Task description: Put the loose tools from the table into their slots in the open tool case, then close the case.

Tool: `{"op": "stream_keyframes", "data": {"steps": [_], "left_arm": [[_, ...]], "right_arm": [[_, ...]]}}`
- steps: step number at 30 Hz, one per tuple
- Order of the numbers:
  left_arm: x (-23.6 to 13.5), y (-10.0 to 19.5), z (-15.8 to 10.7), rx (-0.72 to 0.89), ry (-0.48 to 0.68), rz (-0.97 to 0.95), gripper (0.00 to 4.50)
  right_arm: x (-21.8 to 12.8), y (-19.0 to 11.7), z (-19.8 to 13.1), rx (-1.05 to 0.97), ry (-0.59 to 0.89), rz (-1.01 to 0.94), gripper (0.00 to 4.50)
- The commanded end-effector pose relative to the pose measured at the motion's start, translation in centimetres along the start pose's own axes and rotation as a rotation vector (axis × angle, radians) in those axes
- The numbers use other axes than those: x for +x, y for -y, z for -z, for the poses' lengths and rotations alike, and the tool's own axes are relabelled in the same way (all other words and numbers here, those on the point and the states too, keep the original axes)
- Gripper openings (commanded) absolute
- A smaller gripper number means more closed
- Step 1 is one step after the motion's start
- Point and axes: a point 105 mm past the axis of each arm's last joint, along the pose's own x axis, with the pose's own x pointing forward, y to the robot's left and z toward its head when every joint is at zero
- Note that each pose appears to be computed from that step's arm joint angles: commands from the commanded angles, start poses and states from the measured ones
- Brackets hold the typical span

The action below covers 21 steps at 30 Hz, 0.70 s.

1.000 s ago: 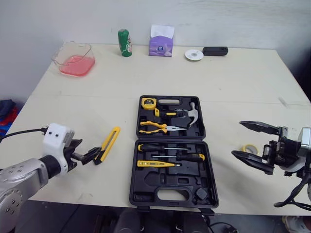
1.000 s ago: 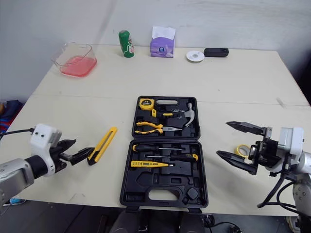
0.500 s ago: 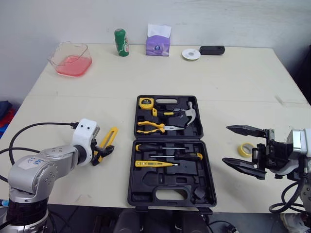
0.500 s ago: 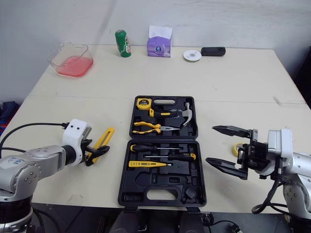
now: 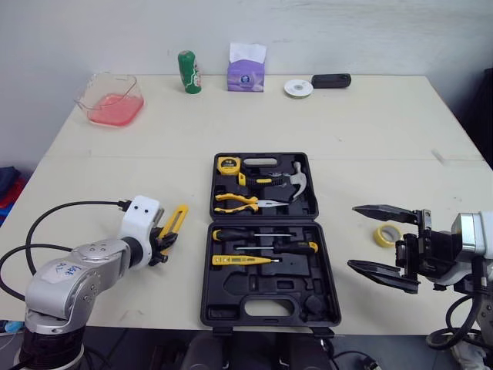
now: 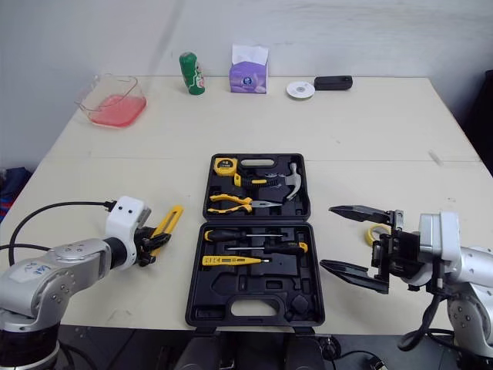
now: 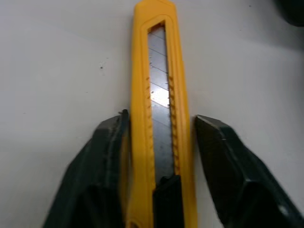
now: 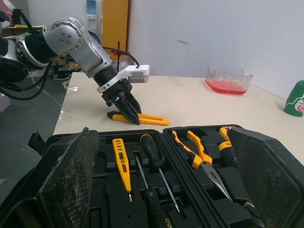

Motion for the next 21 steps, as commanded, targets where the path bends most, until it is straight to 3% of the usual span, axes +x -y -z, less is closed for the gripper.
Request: {"op": "stream_keyframes", "data": {"steps": [1,6,15,21], "left_arm": [[0.7,-0.2,3.5,-0.019,-0.137,-0.003,1.25],[0.1,-1.7,-0.2,0.08,0.058,-0.037,1.25],[-3.3,-1.6,-4.7,0.355,0.375,0.15,1.25],[-6.2,3.0,-6.7,0.587,0.557,0.48,1.25]], "right_arm": [[0.3,0.0,-1.3,-0.043,0.013,-0.003,4.5],[0.5,0.3,-1.3,-0.05,-0.005,0.004,4.5],[0.1,1.0,-1.0,-0.048,-0.082,0.037,4.5],[0.2,0.1,-1.5,-0.031,-0.124,0.002,4.5]]}}
